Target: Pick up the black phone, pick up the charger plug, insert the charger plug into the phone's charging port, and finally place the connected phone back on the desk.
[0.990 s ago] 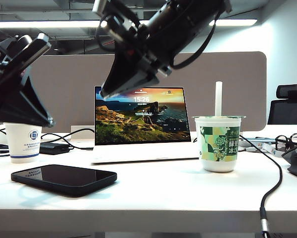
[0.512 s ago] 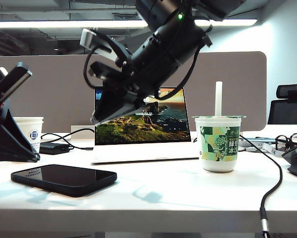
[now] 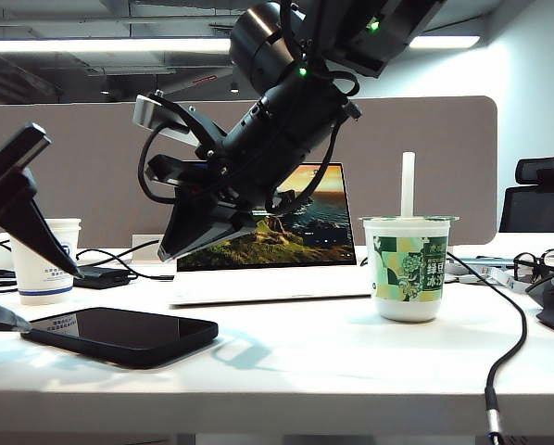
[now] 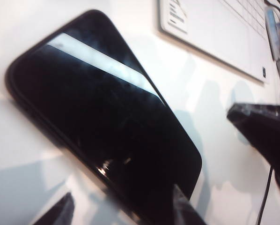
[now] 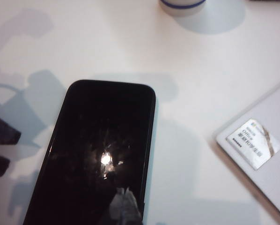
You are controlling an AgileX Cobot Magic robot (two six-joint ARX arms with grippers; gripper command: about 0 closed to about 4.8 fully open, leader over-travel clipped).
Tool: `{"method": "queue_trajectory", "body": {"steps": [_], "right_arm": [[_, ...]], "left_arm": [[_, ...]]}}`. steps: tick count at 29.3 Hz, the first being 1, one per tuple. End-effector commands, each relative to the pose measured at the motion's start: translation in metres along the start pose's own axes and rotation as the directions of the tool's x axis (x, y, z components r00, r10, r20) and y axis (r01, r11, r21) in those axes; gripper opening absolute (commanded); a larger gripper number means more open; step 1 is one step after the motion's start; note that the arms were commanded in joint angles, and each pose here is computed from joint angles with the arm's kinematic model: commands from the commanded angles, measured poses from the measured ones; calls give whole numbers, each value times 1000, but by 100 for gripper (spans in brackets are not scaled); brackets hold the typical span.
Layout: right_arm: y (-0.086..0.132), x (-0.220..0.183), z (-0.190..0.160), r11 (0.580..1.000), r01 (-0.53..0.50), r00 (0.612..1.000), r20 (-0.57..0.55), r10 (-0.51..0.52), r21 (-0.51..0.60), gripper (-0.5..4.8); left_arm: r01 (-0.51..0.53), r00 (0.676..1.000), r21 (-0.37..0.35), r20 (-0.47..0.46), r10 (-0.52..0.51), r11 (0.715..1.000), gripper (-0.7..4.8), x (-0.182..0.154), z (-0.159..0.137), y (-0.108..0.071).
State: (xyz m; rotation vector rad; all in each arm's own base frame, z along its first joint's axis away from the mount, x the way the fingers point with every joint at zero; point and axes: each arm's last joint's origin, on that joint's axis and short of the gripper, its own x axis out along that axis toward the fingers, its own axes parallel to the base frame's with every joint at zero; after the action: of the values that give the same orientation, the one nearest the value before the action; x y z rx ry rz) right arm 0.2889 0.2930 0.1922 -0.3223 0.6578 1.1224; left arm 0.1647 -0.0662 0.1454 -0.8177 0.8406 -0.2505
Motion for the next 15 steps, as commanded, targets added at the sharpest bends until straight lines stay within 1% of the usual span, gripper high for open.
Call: {"method": "queue_trajectory", "body": {"steps": [1,2,3,6,12,15], "right_arm": [[0,3,-1,1000,3,1000,-4,-3,-6,-5],[0,4,-1,1000,15,1000,-9,-15,-5,-5],[-1,4,-2,999,35,999,-16,-36,-4,-5],[-2,7,-4,997,73,997,-28,-73,-5,-5],[0,16,-9,997,77,996,-41,-78,-9,-5],[1,20,-10,997,73,996,-46,-73,-11,-5]], "left_arm": [[2,1000,-17,6,-2,1000,330,0,0,0],[2,1000,-17,5,-2,1000,360,0,0,0],[-1,1000,-21,5,1,1000,376,0,-1,1],[-2,1000,-21,8,2,1000,373,0,0,1],[-11,1000,-22,18,12,1000,372,3,0,2],[-27,1000,-54,6,27,998,372,7,-1,4]]}}
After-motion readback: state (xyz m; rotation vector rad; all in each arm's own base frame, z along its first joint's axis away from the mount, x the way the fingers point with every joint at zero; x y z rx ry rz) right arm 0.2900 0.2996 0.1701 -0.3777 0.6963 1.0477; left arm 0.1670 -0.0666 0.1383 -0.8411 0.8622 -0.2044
